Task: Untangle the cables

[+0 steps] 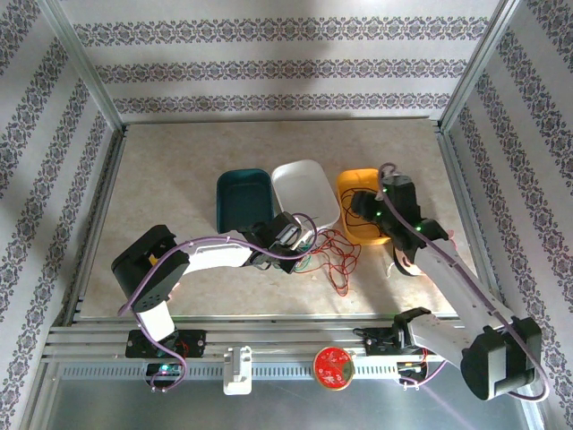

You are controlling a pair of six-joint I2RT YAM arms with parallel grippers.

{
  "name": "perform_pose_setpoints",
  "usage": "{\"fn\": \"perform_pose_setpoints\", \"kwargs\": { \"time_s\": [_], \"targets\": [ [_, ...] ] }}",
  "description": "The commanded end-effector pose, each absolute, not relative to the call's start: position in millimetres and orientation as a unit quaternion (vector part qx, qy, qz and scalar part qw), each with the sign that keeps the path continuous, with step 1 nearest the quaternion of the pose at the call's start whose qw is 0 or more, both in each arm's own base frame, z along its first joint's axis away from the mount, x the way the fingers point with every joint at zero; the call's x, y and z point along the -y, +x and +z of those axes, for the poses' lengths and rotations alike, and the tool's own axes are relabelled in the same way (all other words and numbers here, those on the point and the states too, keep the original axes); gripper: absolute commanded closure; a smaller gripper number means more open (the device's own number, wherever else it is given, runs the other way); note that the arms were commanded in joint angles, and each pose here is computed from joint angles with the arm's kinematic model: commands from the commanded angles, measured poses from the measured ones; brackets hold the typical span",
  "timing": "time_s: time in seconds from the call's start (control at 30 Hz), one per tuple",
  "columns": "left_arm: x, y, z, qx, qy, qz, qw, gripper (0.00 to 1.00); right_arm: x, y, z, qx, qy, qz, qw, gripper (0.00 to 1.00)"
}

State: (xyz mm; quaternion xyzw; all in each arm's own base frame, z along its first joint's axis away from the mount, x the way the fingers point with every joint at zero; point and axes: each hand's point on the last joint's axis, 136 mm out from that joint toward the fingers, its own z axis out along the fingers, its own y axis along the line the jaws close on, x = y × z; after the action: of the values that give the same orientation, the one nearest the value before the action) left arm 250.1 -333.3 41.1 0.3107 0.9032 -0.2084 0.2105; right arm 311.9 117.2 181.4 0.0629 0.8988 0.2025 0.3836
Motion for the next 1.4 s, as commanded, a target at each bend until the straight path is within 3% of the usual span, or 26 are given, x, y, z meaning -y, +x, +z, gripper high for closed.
{"fn": "perform_pose_setpoints", "kwargs": {
  "time_s": [0.0, 0.13, 0.37, 1.17, 1.37],
  "targets": [
    [339, 249, 57, -0.893, 0.319, -0.216, 0.231, 1.00, -179, 257, 154, -0.917, -0.094, 0.280, 0.270, 0.54],
    [338, 250, 60, -0.892, 0.315, -0.218, 0.239, 1.00, -208, 224, 133, -0.919, -0.161, 0.305, 0.189, 0.55],
    [337, 250, 63, -0.892, 0.310, -0.221, 0.245, 1.00, -214, 233, 104, -0.935, -0.174, 0.274, 0.141, 0.58],
    [336, 243, 57, -0.894, 0.316, -0.224, 0.224, 1.00, -223, 274, 69, -0.947, -0.163, 0.241, 0.136, 0.61],
    [320, 245, 49, -0.906, 0.298, -0.193, 0.232, 1.00, -186, 274, 70, -0.962, -0.106, 0.194, 0.161, 0.61]
  ]
}}
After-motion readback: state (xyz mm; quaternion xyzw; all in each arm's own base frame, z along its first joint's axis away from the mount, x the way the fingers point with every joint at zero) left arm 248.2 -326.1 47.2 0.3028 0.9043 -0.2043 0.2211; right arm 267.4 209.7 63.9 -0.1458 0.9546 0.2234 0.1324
